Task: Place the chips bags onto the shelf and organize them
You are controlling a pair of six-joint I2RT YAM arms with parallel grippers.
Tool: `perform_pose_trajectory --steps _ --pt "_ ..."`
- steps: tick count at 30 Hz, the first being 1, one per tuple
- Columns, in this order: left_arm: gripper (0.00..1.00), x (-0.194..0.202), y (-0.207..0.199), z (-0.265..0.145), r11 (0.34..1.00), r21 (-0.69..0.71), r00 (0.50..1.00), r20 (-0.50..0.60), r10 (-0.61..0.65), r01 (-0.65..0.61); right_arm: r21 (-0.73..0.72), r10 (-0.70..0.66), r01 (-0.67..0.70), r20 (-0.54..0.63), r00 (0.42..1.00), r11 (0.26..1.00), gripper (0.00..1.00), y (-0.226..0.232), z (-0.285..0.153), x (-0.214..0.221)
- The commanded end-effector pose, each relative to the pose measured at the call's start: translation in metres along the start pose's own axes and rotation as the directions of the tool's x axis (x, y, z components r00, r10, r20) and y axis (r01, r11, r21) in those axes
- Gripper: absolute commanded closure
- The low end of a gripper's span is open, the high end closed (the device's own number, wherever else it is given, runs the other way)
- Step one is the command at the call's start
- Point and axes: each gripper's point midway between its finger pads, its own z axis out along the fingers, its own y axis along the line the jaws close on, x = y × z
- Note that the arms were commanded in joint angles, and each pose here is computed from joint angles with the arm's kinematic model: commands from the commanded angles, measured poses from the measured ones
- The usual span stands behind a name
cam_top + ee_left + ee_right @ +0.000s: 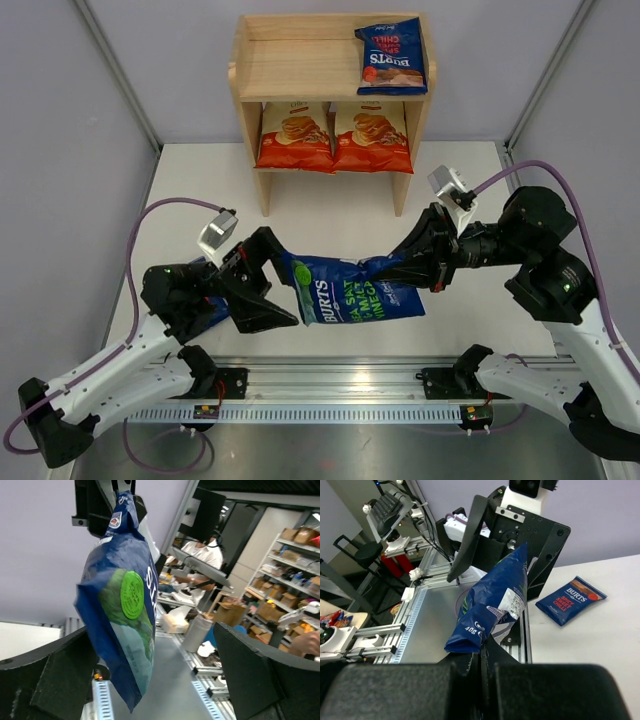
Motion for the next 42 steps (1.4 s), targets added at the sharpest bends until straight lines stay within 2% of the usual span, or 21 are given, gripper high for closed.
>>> perform_pose_trajectory --steps 1,7,10,17,18,20,21,23,25,28,29,30,32,33,35,36,39,42 --pt "0.12 -0.010 -0.020 0.003 0.996 0.075 0.999 0.010 -0.038 0.037 -0.091 -0.098 0.101 0.037 0.995 0.991 0.99 0.019 -0.002 -0.016" --pt "0.35 -0.013 -0.002 0.006 0.997 -0.016 0.997 0.028 -0.075 0.075 -0.048 -0.108 0.111 0.054 0.993 0.993 1.00 0.013 -0.002 -0.018" --pt "0.37 -0.013 0.006 0.005 0.996 -0.060 0.997 0.037 -0.068 0.071 0.003 -0.121 0.121 0.084 0.989 0.993 1.00 0.004 -0.001 -0.022" --pt "0.39 -0.016 0.009 0.008 0.996 -0.057 0.996 0.050 -0.072 0.075 0.055 -0.134 0.128 0.115 0.984 0.990 1.00 -0.011 0.002 -0.020" --pt "0.54 -0.016 0.010 0.008 0.995 -0.060 0.996 0.054 -0.070 0.073 0.063 -0.138 0.131 0.118 0.983 0.989 1.00 -0.013 0.002 -0.021" --pt "0.64 -0.018 0.009 0.008 0.996 -0.059 0.996 0.059 -0.061 0.064 0.074 -0.138 0.130 0.113 0.984 0.989 0.99 -0.014 0.001 -0.019" --pt "0.74 -0.018 0.009 0.008 0.997 -0.059 0.997 0.063 -0.054 0.058 0.087 -0.139 0.130 0.108 0.984 0.988 0.98 -0.017 0.001 -0.018" --pt "0.80 -0.022 0.010 0.008 0.996 -0.070 0.996 0.077 -0.042 0.047 0.106 -0.143 0.132 0.107 0.984 0.986 0.89 -0.018 -0.002 -0.017" --pt "0.86 -0.021 0.018 0.006 0.991 -0.125 0.997 0.074 -0.029 0.038 0.180 -0.154 0.133 0.108 0.982 0.975 0.76 -0.027 -0.007 -0.017" --pt "0.86 -0.026 0.036 0.002 0.970 -0.243 0.996 0.086 -0.004 0.025 0.339 -0.195 0.142 0.127 0.973 0.930 0.26 -0.039 -0.027 -0.023" --pt "0.87 -0.032 0.043 0.000 0.955 -0.296 0.994 0.096 0.041 -0.011 0.384 -0.221 0.153 0.141 0.965 0.911 0.02 -0.036 -0.038 -0.026" --pt "0.87 -0.032 0.049 -0.003 0.937 -0.350 0.996 0.084 0.027 0.004 0.501 -0.243 0.135 0.157 0.957 0.855 0.00 -0.051 -0.052 -0.033" --pt "0.88 -0.041 0.069 -0.011 0.888 -0.460 0.993 0.102 0.057 -0.004 0.624 -0.257 0.091 0.182 0.949 0.776 0.01 -0.058 -0.077 -0.038" --pt "0.88 -0.047 0.072 -0.013 0.866 -0.500 0.993 0.103 0.058 0.001 0.724 -0.263 0.025 0.217 0.940 0.689 0.00 -0.072 -0.098 -0.044" --pt "0.89 -0.063 0.087 -0.022 0.813 -0.582 0.986 0.133 0.098 -0.002 0.798 -0.274 -0.040 0.253 0.928 0.602 0.00 -0.075 -0.123 -0.050" --pt "0.90 -0.064 0.098 -0.025 0.783 -0.622 0.988 0.130 0.085 0.015 0.842 -0.265 -0.105 0.281 0.922 0.529 0.01 -0.082 -0.139 -0.049" --pt "0.92 -0.102 0.110 -0.030 0.723 -0.690 0.970 0.197 0.141 0.034 0.867 -0.266 -0.185 0.335 0.904 0.463 0.00 -0.081 -0.159 -0.048" --pt "0.93 -0.151 0.112 -0.040 0.665 -0.741 0.927 0.308 0.213 0.093 0.867 -0.257 -0.221 0.361 0.896 0.446 0.01 -0.081 -0.166 -0.042"
